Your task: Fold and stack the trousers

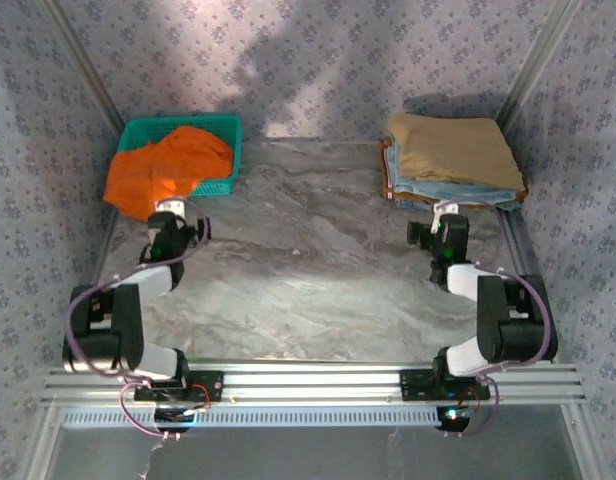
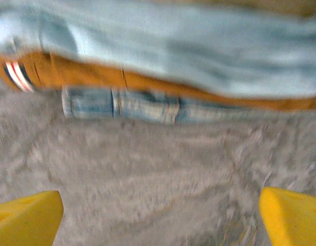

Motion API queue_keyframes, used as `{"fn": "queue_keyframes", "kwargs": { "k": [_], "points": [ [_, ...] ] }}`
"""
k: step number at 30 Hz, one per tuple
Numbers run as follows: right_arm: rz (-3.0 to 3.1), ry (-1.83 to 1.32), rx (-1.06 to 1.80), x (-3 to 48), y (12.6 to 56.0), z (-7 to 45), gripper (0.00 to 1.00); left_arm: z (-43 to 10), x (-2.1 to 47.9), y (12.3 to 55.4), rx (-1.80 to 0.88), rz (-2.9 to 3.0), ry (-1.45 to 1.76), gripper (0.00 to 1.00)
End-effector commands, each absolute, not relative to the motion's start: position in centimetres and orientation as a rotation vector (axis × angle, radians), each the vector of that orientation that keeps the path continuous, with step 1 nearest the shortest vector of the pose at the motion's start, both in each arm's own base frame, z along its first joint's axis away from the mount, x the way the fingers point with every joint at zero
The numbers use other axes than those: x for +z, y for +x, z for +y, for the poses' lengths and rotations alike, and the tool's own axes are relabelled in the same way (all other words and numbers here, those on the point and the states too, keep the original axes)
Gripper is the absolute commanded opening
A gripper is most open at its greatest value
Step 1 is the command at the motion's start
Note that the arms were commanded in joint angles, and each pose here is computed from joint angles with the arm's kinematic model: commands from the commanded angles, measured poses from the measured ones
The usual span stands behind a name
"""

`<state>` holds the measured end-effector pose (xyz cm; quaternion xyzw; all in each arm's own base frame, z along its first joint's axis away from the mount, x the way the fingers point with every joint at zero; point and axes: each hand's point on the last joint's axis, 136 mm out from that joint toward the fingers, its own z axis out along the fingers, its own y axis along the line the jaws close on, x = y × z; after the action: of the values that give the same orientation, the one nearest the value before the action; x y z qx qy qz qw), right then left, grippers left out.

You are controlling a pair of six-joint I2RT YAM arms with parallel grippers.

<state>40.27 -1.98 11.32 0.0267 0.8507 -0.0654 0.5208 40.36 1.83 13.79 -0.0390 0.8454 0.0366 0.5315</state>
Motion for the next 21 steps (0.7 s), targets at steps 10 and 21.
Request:
{"fn": "queue_keyframes", "kwargs": {
  "k": [10, 21],
  "points": [
    [2.212, 0.647, 0.284, 21.6, 39.1, -1.6, 0.93, 5.5, 33.9, 35.5, -0.115, 1.747, -0.68, 1.0],
    [2.294, 0.426, 0.455, 20.1, 39.2, 4.0, 0.99, 9.7, 28.6, 44.7, -0.276, 1.979, -0.862, 0.96]
  ]
}}
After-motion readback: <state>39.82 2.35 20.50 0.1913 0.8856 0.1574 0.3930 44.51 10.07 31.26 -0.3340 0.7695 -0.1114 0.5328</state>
